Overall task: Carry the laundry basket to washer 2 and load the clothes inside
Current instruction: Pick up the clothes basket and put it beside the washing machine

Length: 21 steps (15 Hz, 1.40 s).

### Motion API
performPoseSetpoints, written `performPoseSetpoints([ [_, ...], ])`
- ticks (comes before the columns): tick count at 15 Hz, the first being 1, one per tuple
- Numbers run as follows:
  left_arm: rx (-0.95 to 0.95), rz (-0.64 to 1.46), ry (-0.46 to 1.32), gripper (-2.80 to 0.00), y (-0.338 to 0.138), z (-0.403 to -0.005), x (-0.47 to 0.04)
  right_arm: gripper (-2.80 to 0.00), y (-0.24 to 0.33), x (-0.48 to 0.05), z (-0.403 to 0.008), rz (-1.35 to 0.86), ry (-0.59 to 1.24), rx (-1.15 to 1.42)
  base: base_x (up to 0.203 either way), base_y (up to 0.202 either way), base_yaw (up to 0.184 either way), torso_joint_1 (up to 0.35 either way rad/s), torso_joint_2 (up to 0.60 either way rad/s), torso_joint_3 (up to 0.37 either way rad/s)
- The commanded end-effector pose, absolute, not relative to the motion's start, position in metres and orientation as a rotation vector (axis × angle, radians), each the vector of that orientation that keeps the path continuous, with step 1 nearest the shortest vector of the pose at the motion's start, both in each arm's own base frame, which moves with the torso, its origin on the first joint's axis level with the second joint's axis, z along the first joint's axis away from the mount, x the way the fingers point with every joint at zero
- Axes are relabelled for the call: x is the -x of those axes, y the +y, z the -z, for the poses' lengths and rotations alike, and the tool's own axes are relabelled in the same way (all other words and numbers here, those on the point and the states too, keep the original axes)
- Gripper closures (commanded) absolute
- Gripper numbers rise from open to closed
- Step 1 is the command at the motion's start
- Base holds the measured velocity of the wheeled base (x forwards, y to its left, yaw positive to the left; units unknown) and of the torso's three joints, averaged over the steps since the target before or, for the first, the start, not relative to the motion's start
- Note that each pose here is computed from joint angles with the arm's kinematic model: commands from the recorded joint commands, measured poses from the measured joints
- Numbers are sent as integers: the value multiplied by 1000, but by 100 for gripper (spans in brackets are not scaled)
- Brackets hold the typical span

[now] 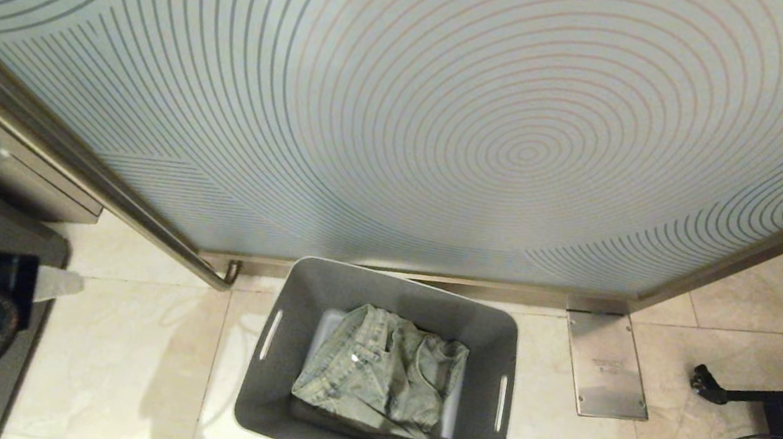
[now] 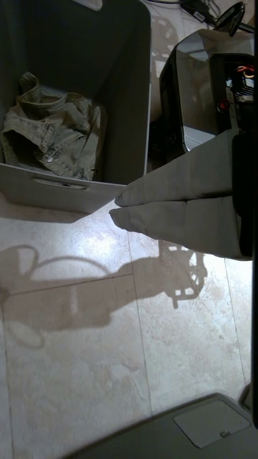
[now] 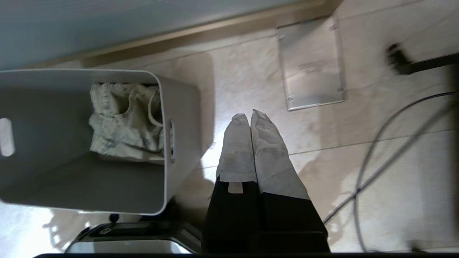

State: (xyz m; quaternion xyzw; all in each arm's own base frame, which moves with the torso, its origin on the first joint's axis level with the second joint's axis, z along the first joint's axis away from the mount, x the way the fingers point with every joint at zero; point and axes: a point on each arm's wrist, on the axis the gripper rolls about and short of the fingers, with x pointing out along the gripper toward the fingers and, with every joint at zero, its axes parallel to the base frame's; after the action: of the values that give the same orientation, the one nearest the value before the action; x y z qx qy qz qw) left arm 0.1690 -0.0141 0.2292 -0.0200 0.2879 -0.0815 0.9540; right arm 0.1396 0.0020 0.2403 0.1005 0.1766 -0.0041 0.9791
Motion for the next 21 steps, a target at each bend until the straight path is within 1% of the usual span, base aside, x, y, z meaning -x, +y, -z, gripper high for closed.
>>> performPoseSetpoints([
  [1, 24, 215, 734, 0, -30, -199, -224, 0, 3, -172, -222, -12, 469, -215, 0, 0, 0, 0, 0, 0],
  [2, 18, 229, 739, 0, -34, -197, -231, 0, 4, -177, -220, -45, 482, -226, 0, 0, 0, 0, 0, 0],
  [3, 16, 233, 740, 0, -35, -197, -232, -280, 5, -180, -217, -60, 497, -230, 0, 0, 0, 0, 0, 0],
  [6, 9, 210, 781, 0, -33, -190, -221, -280, 6, -184, -208, -64, 512, -228, 0, 0, 0, 0, 0, 0],
  [8, 7, 205, 824, 0, -31, -181, -212, -280, 7, -185, -194, -67, 541, -230, 0, 0, 0, 0, 0, 0],
  [11, 11, 209, 873, 0, -30, -167, -207, -280, 12, -193, -177, -83, 494, -273, 0, 0, 0, 0, 0, 0],
  [14, 26, 236, 911, 0, -30, -158, -202, -280, 24, -207, -168, -116, 497, -324, 0, 0, 0, 0, 0, 0],
  [21, 40, 268, 963, 0, -32, -147, -201, -280, 35, -243, -137, -124, 512, -320, 0, 0, 0, 0, 0, 0],
])
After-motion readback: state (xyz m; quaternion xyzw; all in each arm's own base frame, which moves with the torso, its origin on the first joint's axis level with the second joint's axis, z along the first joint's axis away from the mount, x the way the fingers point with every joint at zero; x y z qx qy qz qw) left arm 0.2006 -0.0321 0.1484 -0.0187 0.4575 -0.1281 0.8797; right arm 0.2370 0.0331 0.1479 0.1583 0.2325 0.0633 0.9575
